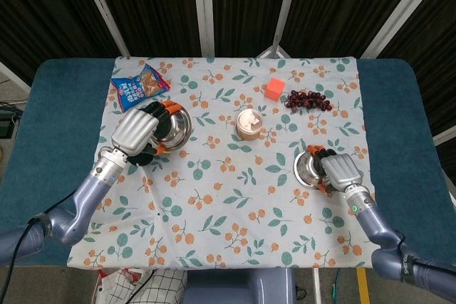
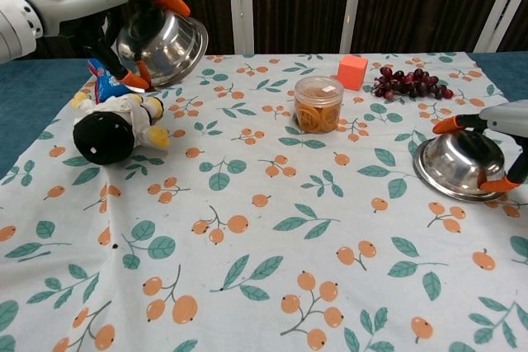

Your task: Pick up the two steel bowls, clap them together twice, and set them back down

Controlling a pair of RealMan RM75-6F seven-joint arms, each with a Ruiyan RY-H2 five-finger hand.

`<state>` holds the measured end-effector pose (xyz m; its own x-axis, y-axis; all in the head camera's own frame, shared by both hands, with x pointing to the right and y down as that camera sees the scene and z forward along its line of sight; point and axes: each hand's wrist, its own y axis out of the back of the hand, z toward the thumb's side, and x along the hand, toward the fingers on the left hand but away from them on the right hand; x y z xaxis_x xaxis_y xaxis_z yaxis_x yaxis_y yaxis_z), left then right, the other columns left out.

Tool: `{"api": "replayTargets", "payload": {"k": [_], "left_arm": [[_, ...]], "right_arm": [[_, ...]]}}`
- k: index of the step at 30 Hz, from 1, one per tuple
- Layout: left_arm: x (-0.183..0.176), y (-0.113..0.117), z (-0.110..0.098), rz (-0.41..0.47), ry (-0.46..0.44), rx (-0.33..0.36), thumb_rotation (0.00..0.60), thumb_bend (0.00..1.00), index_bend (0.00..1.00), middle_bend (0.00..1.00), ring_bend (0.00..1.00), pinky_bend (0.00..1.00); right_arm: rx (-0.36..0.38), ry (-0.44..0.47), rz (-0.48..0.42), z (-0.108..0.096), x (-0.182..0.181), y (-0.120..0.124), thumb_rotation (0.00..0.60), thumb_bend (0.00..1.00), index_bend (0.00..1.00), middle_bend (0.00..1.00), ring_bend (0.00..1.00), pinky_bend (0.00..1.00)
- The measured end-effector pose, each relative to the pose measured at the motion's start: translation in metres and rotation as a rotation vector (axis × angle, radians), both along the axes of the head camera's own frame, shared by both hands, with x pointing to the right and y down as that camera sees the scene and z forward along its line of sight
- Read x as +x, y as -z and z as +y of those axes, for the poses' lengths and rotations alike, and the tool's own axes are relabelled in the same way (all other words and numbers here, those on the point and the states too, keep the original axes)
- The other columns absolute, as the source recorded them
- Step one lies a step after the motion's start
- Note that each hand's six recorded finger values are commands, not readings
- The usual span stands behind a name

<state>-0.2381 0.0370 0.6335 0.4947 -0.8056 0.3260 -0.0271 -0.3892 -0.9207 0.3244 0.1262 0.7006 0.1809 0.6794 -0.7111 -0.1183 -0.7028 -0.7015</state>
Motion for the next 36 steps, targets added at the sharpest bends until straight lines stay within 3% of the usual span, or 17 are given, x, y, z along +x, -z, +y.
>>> {"api": "replayTargets", "payload": {"k": [7,12,16,22,25,29,32,36], "left_arm": [[0.000,-0.001,0.000,0.017,0.003,0.004,0.600,0.31,0.45,0.53,0.41,0.58],[0.004,0.001,0.001,0.064,0.002,0.007,0.600,0.31,0.44,0.53,0.41,0.58],[0.010,0.008,0.002,0.136,-0.012,0.031,0.600,0.31,0.44,0.53,0.41,0.58],[0.021,0.026,0.003,0.289,-0.020,0.099,0.600,0.31,0.44,0.53,0.41,0.58],[0.026,0.032,0.002,0.365,-0.017,0.134,0.600,0.31,0.44,0.53,0.41,0.58],[0.036,0.035,0.005,0.444,-0.025,0.155,0.600,0.31,0.44,0.53,0.41,0.58],[0.044,0.034,0.007,0.458,-0.054,0.164,0.600,0.31,0.44,0.53,0.41,0.58],[0.053,0.034,0.010,0.438,-0.101,0.218,0.600,0.31,0.44,0.53,0.41,0.58]], "right_arm": [[0.044,-0.052,-0.051,-0.006,0.001,0.015,0.600,0.35,0.87,0.79,0.86,1.00],[0.083,-0.137,-0.154,-0.017,0.001,0.031,0.600,0.35,0.87,0.79,0.87,1.00],[0.098,-0.252,-0.298,-0.027,0.002,0.045,0.600,0.38,0.87,0.79,0.87,1.00],[0.082,-0.479,-0.597,-0.048,0.007,0.070,0.600,0.38,0.87,0.80,0.87,1.00],[0.046,-0.598,-0.756,-0.059,0.009,0.081,0.600,0.39,0.88,0.80,0.87,1.00],[-0.056,-0.772,-0.969,-0.072,0.007,0.090,0.600,0.41,0.88,0.80,0.87,1.00],[-0.155,-0.891,-1.096,-0.079,0.002,0.094,0.600,0.42,0.88,0.80,0.87,1.00],[-0.291,-1.002,-1.195,-0.085,-0.009,0.095,0.600,0.43,0.88,0.80,0.87,1.00]]}}
